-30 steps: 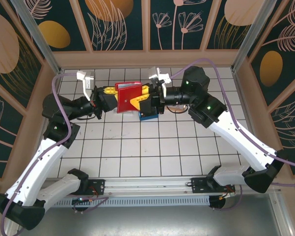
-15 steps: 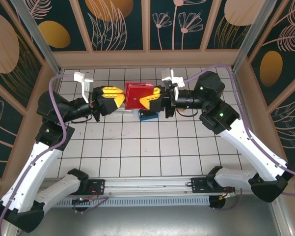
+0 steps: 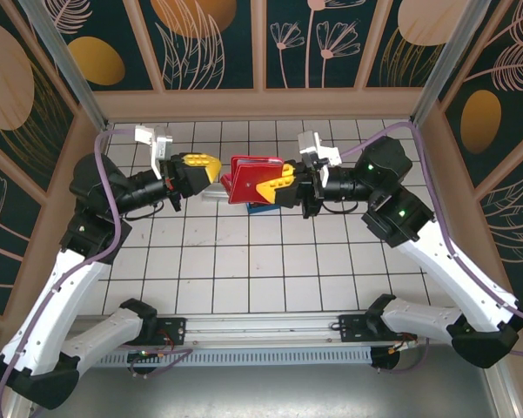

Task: Take the credit cards out of the card holder

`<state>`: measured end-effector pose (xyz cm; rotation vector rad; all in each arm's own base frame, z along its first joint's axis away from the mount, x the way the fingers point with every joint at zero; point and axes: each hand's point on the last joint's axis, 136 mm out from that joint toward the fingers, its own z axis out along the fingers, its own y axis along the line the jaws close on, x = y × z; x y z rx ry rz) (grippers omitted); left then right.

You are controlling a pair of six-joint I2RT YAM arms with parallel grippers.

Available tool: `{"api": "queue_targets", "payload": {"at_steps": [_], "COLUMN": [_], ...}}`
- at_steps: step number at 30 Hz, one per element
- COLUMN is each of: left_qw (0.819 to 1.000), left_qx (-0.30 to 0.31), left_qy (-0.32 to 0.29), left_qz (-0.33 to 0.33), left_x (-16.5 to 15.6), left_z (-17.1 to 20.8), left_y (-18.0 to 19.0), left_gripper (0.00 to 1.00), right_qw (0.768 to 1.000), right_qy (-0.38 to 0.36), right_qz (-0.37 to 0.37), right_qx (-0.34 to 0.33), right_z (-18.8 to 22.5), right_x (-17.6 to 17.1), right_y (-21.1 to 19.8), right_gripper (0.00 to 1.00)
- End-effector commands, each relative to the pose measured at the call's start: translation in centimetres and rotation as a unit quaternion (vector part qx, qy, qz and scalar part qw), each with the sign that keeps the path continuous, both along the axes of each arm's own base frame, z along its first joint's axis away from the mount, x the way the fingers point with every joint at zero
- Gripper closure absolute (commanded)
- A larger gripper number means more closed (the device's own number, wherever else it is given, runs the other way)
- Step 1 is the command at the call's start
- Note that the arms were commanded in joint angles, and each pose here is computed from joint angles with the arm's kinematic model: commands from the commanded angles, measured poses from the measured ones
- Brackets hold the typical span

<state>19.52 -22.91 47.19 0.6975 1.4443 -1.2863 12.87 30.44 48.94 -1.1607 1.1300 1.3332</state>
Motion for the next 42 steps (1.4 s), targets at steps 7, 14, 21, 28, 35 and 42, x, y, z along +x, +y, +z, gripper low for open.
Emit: {"api": "queue_targets", "payload": {"at_steps": [7,14,21,28,35,42], "left_qw": [0.999,0.997,0.995,0.993,0.990,0.999], "left_qx": [-0.002,-0.010,-0.027,-0.044,-0.059,-0.012], "left_qy": [-0.035,-0.055,-0.082,-0.107,-0.112,-0.027], "left_qz": [-0.035,-0.056,-0.053,-0.024,0.057,0.021], "left_x": [-1.6,-2.6,-3.5,-3.9,-2.4,-0.3], "left_z": [0.8,1.5,3.0,4.4,5.2,2.4], "left_y": [-0.2,-0.2,0.3,1.2,2.7,0.6], "left_gripper": [0.84,0.84,0.83,0.81,0.83,0.80], "right_qw": [0.995,0.995,0.996,0.997,0.997,0.997], "right_qy": [0.017,0.038,0.060,0.076,0.067,0.055], "right_qz": [-0.002,0.000,-0.013,-0.021,-0.011,-0.046], "right_qx": [0.096,0.091,0.059,0.026,0.043,0.035], "right_z": [3.8,3.2,1.0,-1.2,-0.3,-0.5], "right_x": [0.5,1.1,2.0,2.3,1.3,2.2], "right_y": [-0.5,0.0,0.7,1.0,0.2,0.4], "right_gripper": [1.00,1.00,1.00,1.00,1.00,1.00]}}
